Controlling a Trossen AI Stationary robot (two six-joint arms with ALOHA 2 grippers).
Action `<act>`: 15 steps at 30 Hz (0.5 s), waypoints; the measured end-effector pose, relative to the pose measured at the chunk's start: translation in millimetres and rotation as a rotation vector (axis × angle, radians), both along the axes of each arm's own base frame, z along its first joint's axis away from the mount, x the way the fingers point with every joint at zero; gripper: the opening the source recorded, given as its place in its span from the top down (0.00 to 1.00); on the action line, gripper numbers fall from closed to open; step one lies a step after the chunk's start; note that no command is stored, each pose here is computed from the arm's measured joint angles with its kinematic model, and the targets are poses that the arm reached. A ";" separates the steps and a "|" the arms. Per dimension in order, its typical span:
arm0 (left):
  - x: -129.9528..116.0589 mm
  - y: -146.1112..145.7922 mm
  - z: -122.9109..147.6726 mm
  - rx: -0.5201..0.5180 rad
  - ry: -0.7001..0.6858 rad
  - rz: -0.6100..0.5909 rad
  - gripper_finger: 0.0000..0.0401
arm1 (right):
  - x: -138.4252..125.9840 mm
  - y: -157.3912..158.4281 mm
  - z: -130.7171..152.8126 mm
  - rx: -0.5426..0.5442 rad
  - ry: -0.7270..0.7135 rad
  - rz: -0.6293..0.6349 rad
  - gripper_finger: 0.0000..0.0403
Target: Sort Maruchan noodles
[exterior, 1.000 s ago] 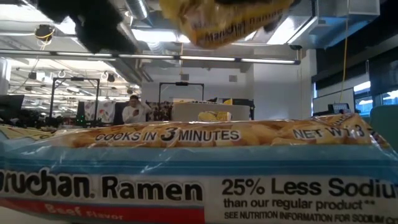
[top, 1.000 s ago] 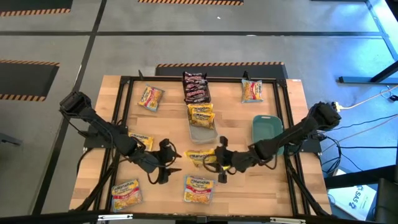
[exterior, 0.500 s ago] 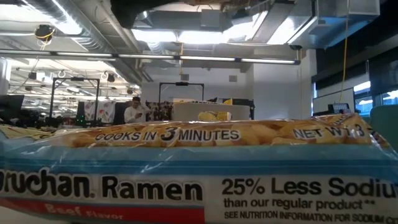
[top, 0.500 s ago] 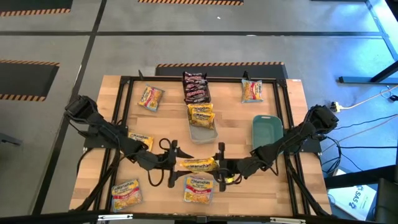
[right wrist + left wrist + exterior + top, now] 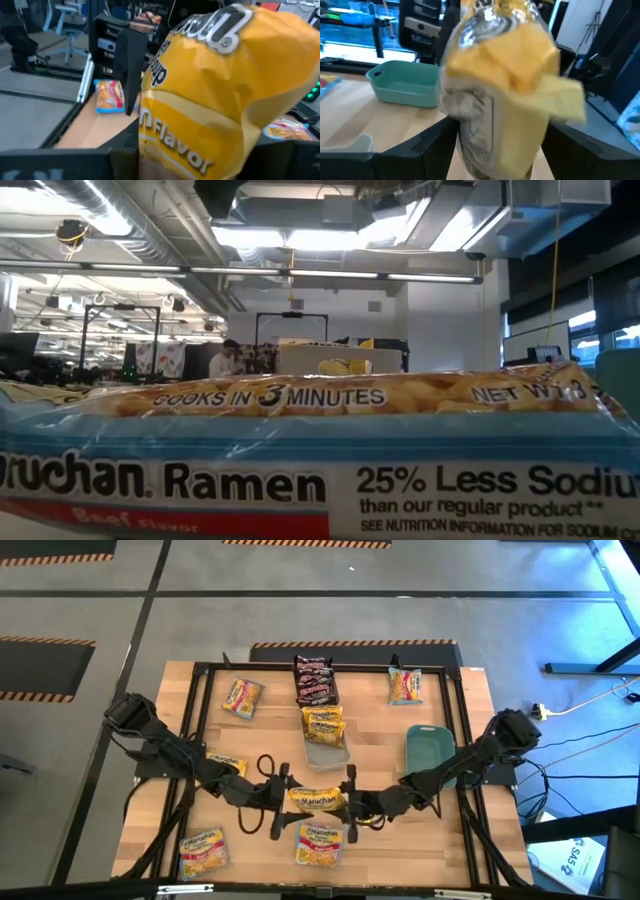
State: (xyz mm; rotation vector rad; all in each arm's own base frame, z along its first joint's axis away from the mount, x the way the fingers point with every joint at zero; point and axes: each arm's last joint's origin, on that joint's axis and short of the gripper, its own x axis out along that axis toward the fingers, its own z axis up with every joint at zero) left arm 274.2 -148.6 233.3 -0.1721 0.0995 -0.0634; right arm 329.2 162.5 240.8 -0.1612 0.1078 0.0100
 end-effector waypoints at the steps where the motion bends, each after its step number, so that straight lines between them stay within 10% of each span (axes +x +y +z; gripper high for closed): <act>1: 0.2 0.2 0.0 -0.003 0.002 -0.006 0.36 | 1.5 -1.3 -1.0 0.006 0.002 0.001 0.65; 15: 1.9 3.8 -0.1 0.040 0.002 0.002 0.64 | 4.9 -6.1 -0.3 0.041 -0.010 0.029 0.64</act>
